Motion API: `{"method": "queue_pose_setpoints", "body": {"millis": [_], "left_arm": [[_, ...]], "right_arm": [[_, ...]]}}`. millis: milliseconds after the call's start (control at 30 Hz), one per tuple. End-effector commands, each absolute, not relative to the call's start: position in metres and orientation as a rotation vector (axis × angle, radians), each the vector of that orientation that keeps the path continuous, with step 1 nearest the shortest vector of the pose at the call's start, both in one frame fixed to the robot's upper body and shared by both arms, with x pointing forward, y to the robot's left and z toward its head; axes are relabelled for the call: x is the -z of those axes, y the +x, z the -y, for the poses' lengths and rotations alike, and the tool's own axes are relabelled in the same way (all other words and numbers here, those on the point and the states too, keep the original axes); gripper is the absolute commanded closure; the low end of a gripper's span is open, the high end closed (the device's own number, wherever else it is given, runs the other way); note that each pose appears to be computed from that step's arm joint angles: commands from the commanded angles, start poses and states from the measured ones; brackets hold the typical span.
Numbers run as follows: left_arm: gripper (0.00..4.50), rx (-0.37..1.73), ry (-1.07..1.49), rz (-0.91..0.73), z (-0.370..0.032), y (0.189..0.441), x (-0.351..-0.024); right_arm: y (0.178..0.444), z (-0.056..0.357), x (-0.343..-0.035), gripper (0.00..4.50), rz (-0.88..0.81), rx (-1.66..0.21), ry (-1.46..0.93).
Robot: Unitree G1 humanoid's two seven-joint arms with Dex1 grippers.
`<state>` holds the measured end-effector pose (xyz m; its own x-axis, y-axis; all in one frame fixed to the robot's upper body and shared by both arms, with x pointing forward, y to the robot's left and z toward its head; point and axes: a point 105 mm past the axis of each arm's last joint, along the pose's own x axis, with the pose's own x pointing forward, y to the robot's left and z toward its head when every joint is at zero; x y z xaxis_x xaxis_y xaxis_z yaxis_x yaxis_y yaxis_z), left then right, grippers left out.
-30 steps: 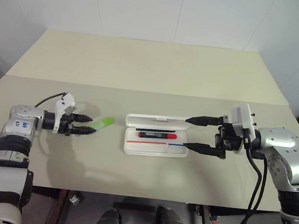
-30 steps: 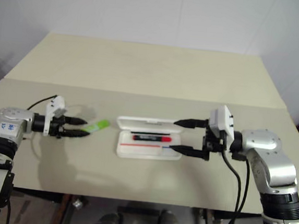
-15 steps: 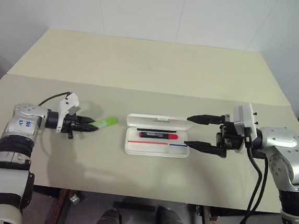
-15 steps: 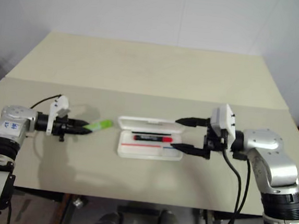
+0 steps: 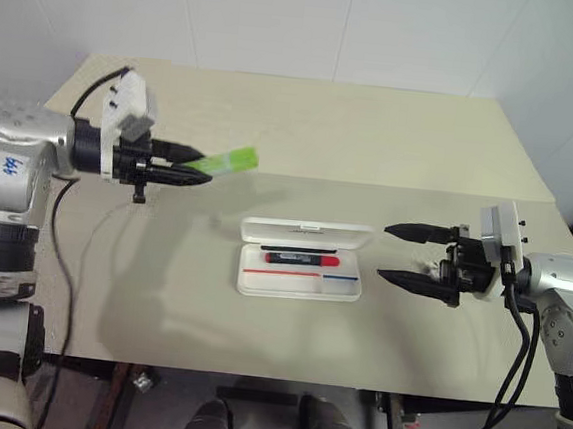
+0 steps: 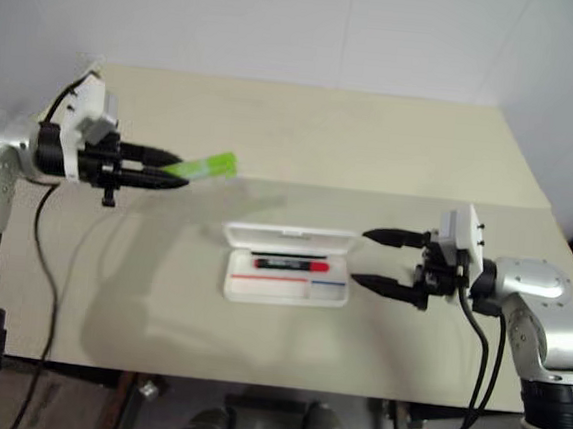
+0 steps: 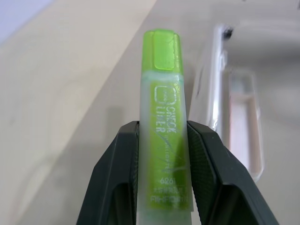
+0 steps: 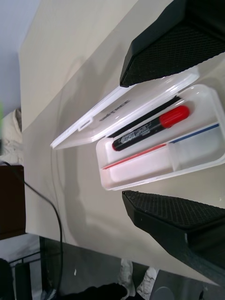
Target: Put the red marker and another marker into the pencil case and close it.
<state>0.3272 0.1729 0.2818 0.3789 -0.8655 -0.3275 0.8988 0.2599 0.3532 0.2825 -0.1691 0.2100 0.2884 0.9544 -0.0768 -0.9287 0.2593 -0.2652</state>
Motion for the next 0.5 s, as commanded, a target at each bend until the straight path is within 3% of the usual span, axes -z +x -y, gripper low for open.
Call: {"method": "queue_pose_setpoints", "body": {"millis": [33, 500], "left_arm": [[3.41, 1.293, 0.543, -0.066, -0.143, 0.312, -0.29], [3.41, 1.466, 0.496, -0.193, -0.08, 0.29, -0.252]], "right_arm": [[0.285, 0.17, -0.22, 0.0, 0.155, -1.269, -0.324], [0.283, 0.18, -0.215, 0.0, 0.137, -1.209, -0.344]]}}
